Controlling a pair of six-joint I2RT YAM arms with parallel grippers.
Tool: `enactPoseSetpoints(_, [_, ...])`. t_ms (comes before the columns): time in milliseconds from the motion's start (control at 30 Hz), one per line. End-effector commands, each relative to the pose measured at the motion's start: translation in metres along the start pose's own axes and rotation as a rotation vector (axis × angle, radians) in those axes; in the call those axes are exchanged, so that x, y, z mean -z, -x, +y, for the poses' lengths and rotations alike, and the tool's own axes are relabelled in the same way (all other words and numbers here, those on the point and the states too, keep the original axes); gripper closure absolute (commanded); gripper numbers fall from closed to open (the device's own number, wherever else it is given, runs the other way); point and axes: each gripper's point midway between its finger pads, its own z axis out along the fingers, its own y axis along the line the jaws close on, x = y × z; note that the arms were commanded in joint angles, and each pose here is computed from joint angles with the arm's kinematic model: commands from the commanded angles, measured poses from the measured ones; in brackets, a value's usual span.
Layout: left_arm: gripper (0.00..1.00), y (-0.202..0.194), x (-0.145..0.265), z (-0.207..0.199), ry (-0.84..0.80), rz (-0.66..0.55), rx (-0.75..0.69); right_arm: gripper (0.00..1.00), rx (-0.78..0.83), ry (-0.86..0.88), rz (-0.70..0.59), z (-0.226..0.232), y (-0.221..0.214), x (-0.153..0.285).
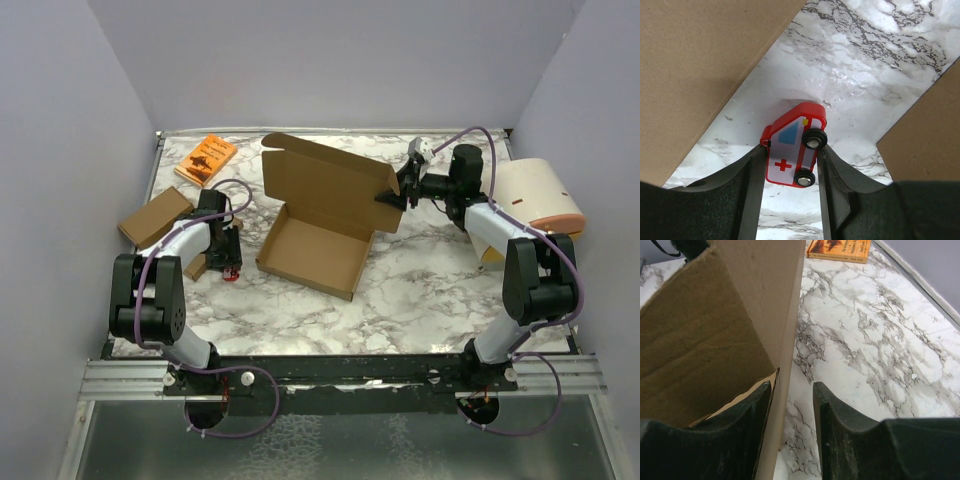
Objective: Fold the paper box
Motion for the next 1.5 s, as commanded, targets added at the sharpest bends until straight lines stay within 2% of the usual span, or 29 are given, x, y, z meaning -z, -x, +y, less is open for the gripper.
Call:
enactPoseSetpoints(0, [0.63, -0.001, 0.0, 0.005, 0.029, -0.021, -0.013, 0.61, 0.023, 0.025, -0.013, -0.001, 0.009, -0.001])
enactPoseSetpoints(200, [0.77, 0.024, 0.027, -0.001, -0.006, -0.168, -0.011, 0.61, 0.02, 0.027, -0.014, -0.001, 0.009, -0.002])
enactPoseSetpoints(300, [0.8, 0.04, 0.047, -0.015, -0.076, -0.251, -0.01, 0.61, 0.02, 0.027, -0.014, 0.0, 0.008, -0.001])
enactPoseSetpoints(467, [0.83, 0.063, 0.084, -0.054, -0.293, -0.383, -0.007, 0.61, 0.017, 0.029, -0.013, -0.001, 0.007, -0.002])
enactPoseSetpoints(633, [0.87, 0.07, 0.12, -0.109, -0.614, -0.472, -0.036, 0.61, 0.017, 0.029, -0.013, -0.001, 0.007, -0.002])
enactPoseSetpoints(700, [0.88, 0.072, 0.13, -0.129, -0.672, -0.513, -0.054, 0.61, 0.015, 0.029, -0.013, -0.001, 0.007, -0.002])
enactPoseSetpoints(833, [0.88, 0.067, 0.132, -0.167, -0.687, -0.566, -0.112, 0.61, 0.012, 0.027, -0.011, -0.002, 0.006, -0.002])
enactPoseSetpoints(967, [0.88, 0.057, 0.114, -0.196, -0.638, -0.577, -0.17, 0.61, 0.011, 0.026, -0.01, -0.002, 0.005, -0.002])
enactPoseSetpoints(1100, [0.84, 0.048, 0.089, -0.209, -0.545, -0.57, -0.233, 0.61, 0.008, 0.028, -0.009, -0.002, 0.004, -0.002])
enactPoseSetpoints(1467, [0.75, 0.041, 0.042, -0.224, -0.446, -0.557, -0.299, 0.61, 0.003, 0.029, -0.007, -0.002, 0.001, -0.003])
